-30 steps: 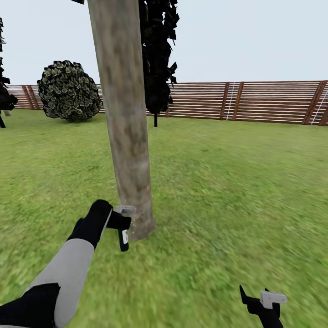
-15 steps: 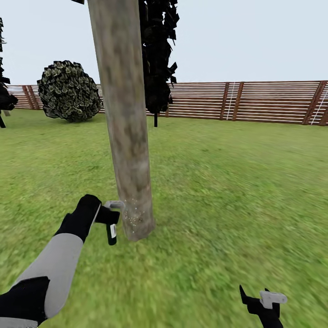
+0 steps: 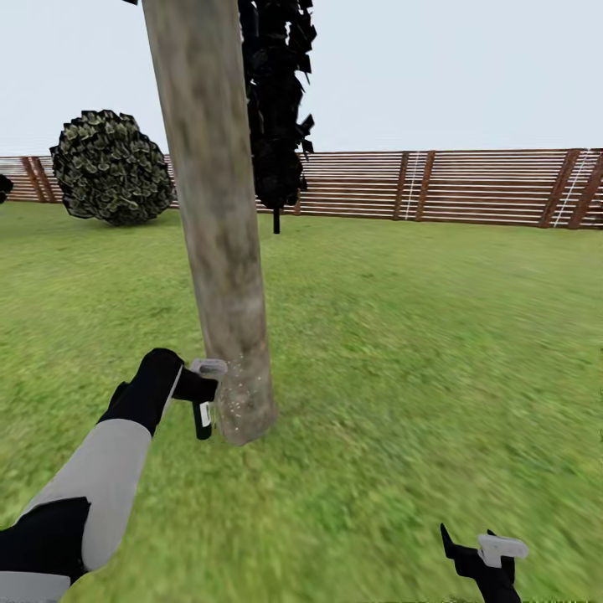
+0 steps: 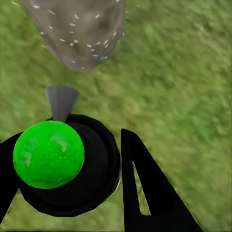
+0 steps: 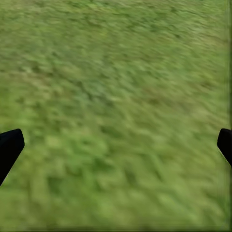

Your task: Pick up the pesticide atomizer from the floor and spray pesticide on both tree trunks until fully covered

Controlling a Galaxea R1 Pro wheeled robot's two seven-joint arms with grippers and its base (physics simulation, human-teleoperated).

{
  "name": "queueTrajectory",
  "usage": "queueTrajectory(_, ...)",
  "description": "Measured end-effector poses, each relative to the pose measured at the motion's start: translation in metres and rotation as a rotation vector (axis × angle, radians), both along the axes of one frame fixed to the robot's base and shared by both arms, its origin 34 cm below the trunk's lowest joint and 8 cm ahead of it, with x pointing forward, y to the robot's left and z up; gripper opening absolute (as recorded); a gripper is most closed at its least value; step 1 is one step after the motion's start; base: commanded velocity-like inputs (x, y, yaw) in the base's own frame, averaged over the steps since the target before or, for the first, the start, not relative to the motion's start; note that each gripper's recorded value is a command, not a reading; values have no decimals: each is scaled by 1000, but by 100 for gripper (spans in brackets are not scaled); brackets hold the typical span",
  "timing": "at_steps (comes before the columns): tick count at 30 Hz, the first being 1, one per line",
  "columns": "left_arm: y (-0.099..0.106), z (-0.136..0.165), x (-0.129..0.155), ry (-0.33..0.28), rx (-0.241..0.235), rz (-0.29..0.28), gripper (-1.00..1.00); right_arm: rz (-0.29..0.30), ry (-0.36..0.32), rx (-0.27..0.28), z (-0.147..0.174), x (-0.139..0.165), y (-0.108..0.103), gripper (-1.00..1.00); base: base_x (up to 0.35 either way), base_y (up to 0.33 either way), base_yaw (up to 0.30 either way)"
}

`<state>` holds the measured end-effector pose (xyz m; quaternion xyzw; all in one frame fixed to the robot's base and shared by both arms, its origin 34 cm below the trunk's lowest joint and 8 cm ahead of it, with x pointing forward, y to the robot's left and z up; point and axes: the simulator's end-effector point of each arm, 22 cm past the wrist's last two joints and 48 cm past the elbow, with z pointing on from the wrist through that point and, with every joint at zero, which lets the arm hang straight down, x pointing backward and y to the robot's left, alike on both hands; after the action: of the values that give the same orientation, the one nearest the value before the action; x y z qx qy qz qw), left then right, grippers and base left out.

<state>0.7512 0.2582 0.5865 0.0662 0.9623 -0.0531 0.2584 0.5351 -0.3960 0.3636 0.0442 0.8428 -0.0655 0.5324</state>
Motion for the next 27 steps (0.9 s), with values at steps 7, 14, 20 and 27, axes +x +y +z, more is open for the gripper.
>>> queueTrajectory(7,-24,1,0,2,-34,-24,-100,-1,0,0,0,0,0,100,0,0,-17)
queueTrajectory(14,-39,2,0,-1,-32,-44,-100,1,2,0,0,0,0,100,0,0,0)
queueTrajectory(20,32,10,4,-12,27,35,-100,1,2,0,0,0,0,100,0,0,0)
queueTrajectory(27,0,30,17,-41,-24,1,-100,1,2,0,0,-1,0,100,0,0,0)
